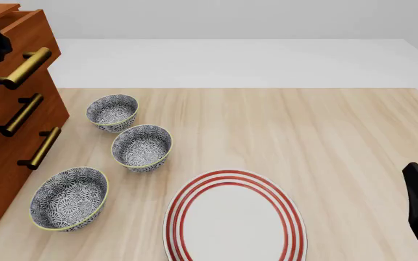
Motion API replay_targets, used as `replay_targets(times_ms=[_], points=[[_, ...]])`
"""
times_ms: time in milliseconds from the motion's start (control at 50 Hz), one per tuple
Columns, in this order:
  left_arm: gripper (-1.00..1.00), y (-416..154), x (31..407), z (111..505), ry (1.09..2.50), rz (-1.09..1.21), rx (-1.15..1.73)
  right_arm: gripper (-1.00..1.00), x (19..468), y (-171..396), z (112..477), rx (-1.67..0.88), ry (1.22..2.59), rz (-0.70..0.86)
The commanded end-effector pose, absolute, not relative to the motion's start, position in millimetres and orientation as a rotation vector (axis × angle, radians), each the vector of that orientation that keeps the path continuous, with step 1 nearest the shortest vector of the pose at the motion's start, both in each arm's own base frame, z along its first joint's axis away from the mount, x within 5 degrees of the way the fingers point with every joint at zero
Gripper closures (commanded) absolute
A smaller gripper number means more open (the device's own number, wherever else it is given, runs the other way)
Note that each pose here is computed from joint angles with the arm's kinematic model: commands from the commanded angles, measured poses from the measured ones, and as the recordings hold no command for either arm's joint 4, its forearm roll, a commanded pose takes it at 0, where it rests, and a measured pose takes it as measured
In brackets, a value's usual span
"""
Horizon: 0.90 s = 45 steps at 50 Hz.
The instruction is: Open the top drawer of the cabinet.
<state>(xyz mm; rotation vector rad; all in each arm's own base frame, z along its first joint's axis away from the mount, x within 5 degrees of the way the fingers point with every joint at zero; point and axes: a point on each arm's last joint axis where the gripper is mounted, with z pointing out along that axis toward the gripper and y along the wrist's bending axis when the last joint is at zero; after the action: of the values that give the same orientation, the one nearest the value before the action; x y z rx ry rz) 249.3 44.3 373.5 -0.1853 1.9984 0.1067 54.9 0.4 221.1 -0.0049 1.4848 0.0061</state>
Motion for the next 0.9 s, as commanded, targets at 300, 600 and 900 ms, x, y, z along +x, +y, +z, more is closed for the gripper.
replay_targets(times_ms=[300,600,900], points=[[-1.00,45.9,253.3,367.5,2.009,0.105,-0.195,-1.00,54.9,0.4,221.1,-0.005,1.485,0.006],[-1.00,45.3,258.2,364.3,2.023,0.103,-0.187,-1.00,54.9,0.4,221.1,-0.005,1.485,0.006],[-1.00,45.5,261.9,358.6,2.032,0.094,-0.198,-1.00,54.9,0.4,221.1,-0.005,1.485,0.006]])
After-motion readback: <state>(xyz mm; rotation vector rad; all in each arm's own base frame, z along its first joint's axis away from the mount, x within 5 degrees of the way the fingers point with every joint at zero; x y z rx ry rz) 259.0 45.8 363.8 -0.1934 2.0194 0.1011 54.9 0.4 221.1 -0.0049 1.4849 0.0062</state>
